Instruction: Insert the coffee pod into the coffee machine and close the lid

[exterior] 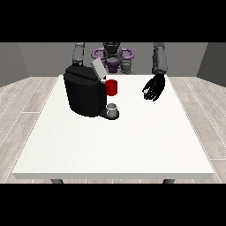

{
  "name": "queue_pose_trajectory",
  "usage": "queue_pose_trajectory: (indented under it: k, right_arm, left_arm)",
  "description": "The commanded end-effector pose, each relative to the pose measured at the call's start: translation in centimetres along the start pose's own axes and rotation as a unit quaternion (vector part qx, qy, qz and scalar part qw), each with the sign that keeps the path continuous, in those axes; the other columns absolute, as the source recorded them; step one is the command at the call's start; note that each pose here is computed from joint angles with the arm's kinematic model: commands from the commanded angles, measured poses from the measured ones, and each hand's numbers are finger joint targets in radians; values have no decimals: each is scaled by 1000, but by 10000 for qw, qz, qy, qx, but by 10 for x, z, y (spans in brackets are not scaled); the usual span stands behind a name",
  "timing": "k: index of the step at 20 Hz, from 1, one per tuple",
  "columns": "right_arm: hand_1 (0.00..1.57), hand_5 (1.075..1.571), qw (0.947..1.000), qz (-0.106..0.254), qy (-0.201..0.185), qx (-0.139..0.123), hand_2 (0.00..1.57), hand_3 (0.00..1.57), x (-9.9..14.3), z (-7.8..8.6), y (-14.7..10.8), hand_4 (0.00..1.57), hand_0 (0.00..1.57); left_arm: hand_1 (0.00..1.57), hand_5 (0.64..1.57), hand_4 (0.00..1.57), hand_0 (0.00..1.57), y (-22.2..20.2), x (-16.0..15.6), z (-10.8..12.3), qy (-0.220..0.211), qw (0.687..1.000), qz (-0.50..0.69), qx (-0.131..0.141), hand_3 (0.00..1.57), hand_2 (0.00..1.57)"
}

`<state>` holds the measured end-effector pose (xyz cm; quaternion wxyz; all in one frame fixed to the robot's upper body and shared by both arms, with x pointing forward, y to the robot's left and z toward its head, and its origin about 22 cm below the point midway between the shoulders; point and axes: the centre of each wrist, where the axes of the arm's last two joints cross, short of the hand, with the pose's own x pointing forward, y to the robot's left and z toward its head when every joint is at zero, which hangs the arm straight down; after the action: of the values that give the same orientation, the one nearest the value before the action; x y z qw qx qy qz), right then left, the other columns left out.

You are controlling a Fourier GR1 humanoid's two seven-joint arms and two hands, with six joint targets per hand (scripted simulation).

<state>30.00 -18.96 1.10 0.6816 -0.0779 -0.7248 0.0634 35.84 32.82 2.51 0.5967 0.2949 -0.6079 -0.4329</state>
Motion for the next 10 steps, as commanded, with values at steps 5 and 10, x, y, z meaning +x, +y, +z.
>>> queue_pose_trajectory:
  k: [5, 10]
  right_arm:
    - [0, 1571, 10000, -73, 15, 37, 0, 0, -7, -6, -4, 0, 0]
    - [0, 1571, 9994, -121, 317, -46, 0, 0, -20, 3, -12, 0, 0]
  left_arm:
    - [872, 1571, 339, 872, -25, -4, 0, 128, 9921, -1087, -619, 880, 1024]
    - [789, 1571, 392, 789, -26, -21, 4, 301, 9881, -1185, -936, 845, 960]
